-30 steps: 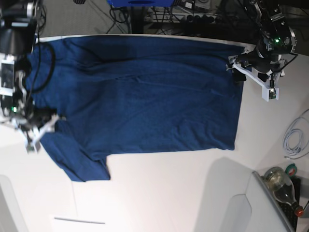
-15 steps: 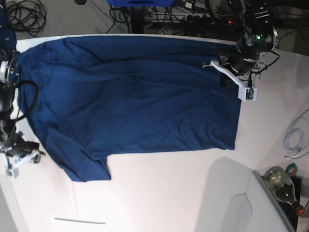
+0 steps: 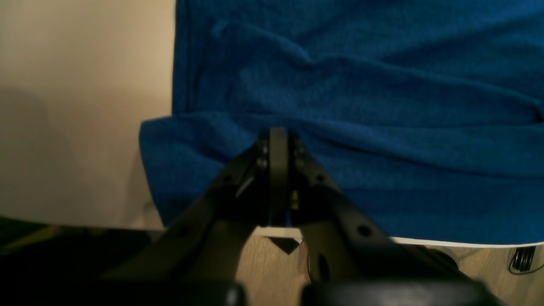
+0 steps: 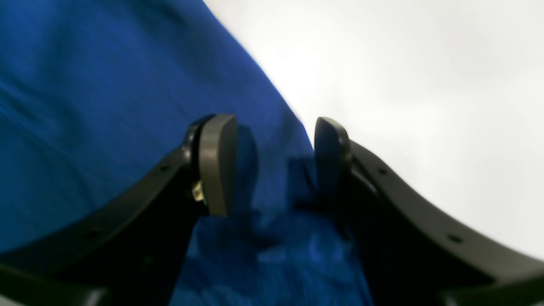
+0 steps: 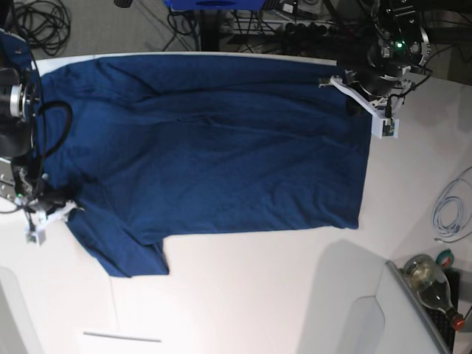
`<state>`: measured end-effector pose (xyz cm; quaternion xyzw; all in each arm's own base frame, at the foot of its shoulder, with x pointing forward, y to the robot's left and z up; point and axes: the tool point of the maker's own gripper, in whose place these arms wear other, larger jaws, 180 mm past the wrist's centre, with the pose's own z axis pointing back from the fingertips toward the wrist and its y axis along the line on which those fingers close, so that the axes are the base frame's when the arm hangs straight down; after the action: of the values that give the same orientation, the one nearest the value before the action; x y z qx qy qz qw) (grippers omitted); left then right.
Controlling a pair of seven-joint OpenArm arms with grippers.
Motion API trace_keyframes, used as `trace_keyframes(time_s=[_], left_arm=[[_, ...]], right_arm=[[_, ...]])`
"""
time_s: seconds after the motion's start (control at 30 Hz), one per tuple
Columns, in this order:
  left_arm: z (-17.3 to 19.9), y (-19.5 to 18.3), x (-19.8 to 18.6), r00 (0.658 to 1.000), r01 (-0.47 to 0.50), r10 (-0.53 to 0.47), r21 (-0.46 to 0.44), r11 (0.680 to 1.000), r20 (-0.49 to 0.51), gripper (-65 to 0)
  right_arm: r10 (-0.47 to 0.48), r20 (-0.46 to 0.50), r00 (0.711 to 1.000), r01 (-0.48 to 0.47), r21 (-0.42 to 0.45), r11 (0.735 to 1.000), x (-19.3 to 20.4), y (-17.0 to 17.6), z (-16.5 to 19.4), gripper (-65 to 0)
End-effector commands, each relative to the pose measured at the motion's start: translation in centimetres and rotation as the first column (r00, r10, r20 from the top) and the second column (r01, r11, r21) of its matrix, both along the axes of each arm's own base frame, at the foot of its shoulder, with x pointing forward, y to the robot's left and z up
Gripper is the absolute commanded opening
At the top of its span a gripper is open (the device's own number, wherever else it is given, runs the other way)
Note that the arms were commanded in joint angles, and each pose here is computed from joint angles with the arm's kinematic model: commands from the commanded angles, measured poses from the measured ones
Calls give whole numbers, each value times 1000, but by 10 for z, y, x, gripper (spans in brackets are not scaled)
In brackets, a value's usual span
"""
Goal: Layout the t-shirt on the table in an organized manner, then fold the t-shirt properly
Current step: 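Move the right gripper to the shirt hem corner and grasp it, then pull the grasped hem corner outward to straighten the shirt side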
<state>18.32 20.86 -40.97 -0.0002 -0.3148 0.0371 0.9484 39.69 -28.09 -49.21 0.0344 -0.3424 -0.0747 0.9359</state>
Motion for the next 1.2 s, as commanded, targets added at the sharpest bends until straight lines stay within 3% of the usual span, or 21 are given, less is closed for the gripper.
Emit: trace_keyframes(time_s=[0.0, 0.23, 0.3, 0.4, 0.6, 0.77, 1.0, 1.17], left_arm=[[8, 9, 3, 999, -13, 12, 18, 1000, 32, -650], [13, 37, -4, 996, -84, 82, 55, 995, 35, -650], [13, 41, -6, 995, -95, 93, 61, 994, 34, -650], [13, 43, -6, 995, -99, 97, 63, 993, 34, -650], [13, 43, -6, 995, -99, 97, 63, 993, 34, -650], [14, 42, -4, 995, -95, 92, 66, 993, 38, -650], [15, 41, -1, 995, -92, 89, 67, 994, 44, -650], [15, 42, -1, 995, -93, 90, 69, 993, 45, -650]], right_arm=[[-13, 57, 998, 14, -20, 1000, 18, -14, 21, -369], [-16, 39, 999, 17, -26, 1000, 10, -16, 14, -383], [-14, 38, 999, 15, -27, 1000, 9, -16, 13, -450], [-10, 37, 999, 11, -24, 1000, 9, -15, 14, -645], [26, 107, 994, -20, -57, 998, 18, -15, 33, -648], [109, 94, 990, -97, -119, 988, 9, -9, 53, -648], [184, 93, 979, -170, -145, 975, -23, 14, 78, -648], [259, 41, 965, -253, -109, 961, -60, 37, 81, -648]])
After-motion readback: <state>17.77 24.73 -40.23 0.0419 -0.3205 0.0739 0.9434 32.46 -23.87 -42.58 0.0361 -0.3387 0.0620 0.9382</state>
